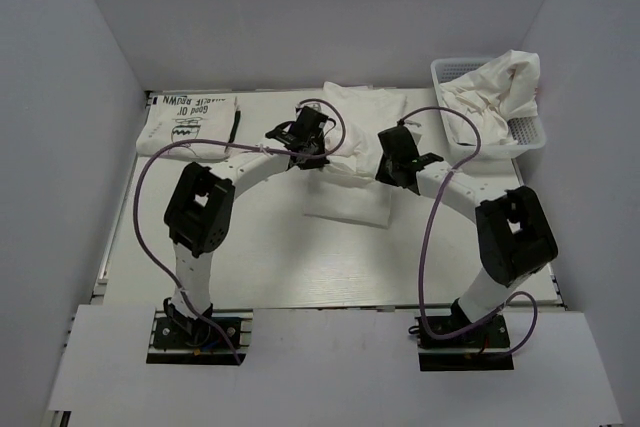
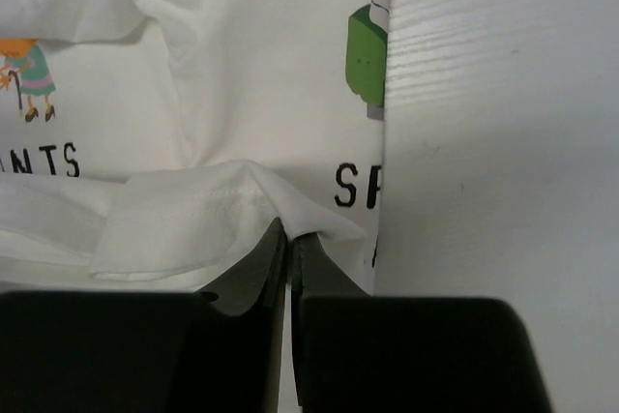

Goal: Fold and stack the t-shirts

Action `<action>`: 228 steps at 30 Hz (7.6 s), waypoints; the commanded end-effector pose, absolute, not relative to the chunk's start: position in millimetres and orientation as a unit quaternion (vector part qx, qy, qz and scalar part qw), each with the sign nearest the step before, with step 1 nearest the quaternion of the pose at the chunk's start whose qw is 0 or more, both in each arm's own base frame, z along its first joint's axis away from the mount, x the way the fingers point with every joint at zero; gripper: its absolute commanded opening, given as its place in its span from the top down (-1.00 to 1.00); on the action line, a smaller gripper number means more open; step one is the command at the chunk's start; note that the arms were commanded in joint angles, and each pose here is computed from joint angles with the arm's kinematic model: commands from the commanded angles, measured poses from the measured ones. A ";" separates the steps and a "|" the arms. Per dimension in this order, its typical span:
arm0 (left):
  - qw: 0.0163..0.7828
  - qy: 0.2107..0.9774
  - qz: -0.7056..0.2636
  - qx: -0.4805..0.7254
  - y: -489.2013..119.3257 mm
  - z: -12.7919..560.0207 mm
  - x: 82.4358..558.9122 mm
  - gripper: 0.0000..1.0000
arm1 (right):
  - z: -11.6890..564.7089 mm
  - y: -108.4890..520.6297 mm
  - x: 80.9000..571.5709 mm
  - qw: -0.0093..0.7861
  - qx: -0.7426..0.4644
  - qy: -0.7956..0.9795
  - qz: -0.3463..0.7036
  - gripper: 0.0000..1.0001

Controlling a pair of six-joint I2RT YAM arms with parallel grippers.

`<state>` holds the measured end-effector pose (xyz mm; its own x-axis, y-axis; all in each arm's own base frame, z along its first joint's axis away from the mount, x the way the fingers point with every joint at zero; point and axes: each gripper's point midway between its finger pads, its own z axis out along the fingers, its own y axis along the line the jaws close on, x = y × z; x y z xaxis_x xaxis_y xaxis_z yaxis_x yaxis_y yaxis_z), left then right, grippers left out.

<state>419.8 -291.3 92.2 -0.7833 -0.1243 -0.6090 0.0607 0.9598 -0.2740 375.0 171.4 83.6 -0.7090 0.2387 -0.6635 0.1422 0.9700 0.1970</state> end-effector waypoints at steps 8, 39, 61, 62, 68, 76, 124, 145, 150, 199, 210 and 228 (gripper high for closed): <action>0.340 0.923 -0.182 0.009 -303.6 97.9 484.9 -0.96 | 82.0 174.5 444.9 0.364 0.124 0.920 0.075 0.26; 0.153 0.956 -0.248 0.025 -263.1 14.9 305.3 0.05 | 27.6 177.8 284.6 0.229 0.117 0.939 0.228 0.03; 0.206 0.931 -0.297 0.058 -257.5 116.9 237.0 1.00 | 79.7 181.1 193.3 0.199 0.013 0.938 0.282 1.00; 0.229 0.920 -0.314 0.056 -255.2 140.4 233.2 1.00 | 90.4 177.2 186.0 0.206 0.009 0.937 0.282 1.00; 0.336 0.875 -0.344 0.054 -250.6 227.2 239.4 1.00 | 175.9 170.3 210.7 0.309 0.008 0.909 0.281 1.00; 0.421 0.873 -0.244 -0.037 -225.9 247.1 305.0 1.00 | 219.3 173.1 278.6 0.380 0.026 0.890 0.252 1.00; 0.382 0.887 -0.253 0.048 -242.2 179.8 442.4 -1.00 | 187.5 219.5 412.0 0.358 -0.032 0.857 0.370 -0.81; 0.158 0.917 -0.347 0.120 -253.6 27.3 337.2 -1.00 | 80.6 227.6 511.2 0.336 0.020 0.876 0.346 -0.81; 0.190 0.913 -0.334 0.139 -262.5 58.7 356.0 -1.00 | 140.1 235.9 500.6 0.373 -0.035 0.855 0.359 -0.81; 0.226 0.948 -0.222 0.033 -202.6 69.9 426.0 -1.00 | 149.8 176.6 303.1 0.383 -0.037 0.869 0.310 -0.81; 0.203 0.935 -0.287 0.045 -238.9 29.1 450.0 -1.00 | 146.0 173.7 293.4 0.385 -0.051 0.868 0.310 -0.81; 0.300 0.931 -0.178 0.105 -210.9 79.5 487.2 1.00 | 133.8 152.8 292.6 0.409 -0.029 0.874 0.263 -0.81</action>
<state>465.0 -244.7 27.7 -0.8870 0.0258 -0.4611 0.2789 0.8257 -0.4903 286.0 159.0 123.7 -0.7176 0.1690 -0.6757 -0.2468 0.8455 0.4736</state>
